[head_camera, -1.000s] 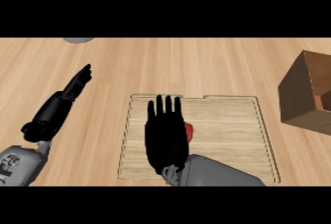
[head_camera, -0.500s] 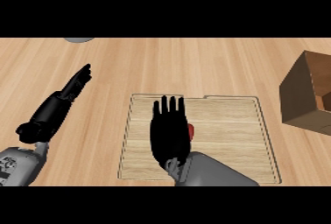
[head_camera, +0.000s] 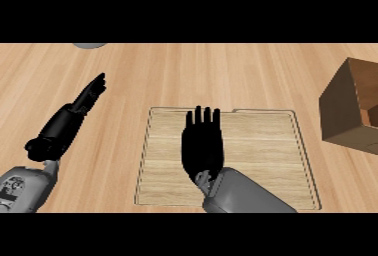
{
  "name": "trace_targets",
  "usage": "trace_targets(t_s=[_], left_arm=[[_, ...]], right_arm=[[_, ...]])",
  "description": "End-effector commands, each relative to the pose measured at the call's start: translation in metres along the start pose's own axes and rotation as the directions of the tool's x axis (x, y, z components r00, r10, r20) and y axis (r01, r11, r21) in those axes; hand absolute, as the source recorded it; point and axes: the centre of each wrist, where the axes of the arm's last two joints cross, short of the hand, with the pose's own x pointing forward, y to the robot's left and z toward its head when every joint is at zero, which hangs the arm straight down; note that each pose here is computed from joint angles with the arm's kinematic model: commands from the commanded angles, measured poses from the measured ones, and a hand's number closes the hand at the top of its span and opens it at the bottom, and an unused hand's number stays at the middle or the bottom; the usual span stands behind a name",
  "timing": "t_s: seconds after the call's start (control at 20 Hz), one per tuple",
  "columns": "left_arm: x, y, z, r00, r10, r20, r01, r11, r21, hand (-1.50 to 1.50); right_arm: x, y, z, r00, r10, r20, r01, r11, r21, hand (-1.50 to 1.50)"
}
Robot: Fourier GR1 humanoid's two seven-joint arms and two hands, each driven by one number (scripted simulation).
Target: Pick the bell pepper from the tray and place it in the cardboard box
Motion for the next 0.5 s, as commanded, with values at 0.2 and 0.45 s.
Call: trace_targets(t_s=[0.2, 0.45], left_arm=[[0.005, -0.007, 0.013, 1.0, -0.012, 0.006, 0.012, 1.0, 0.001, 0.0], [0.016, -0.01, -0.004, 1.0, -0.002, 0.019, 0.002, 1.0, -0.001, 0.0]], right_arm=[[0.003, 0.016, -0.017, 0.995, -0.003, -0.101, 0.008, 0.999, 0.054, -1.5], [0.005, 0.048, -0.006, 0.996, 0.055, 0.064, -0.052, 0.998, -0.045, 1.5]])
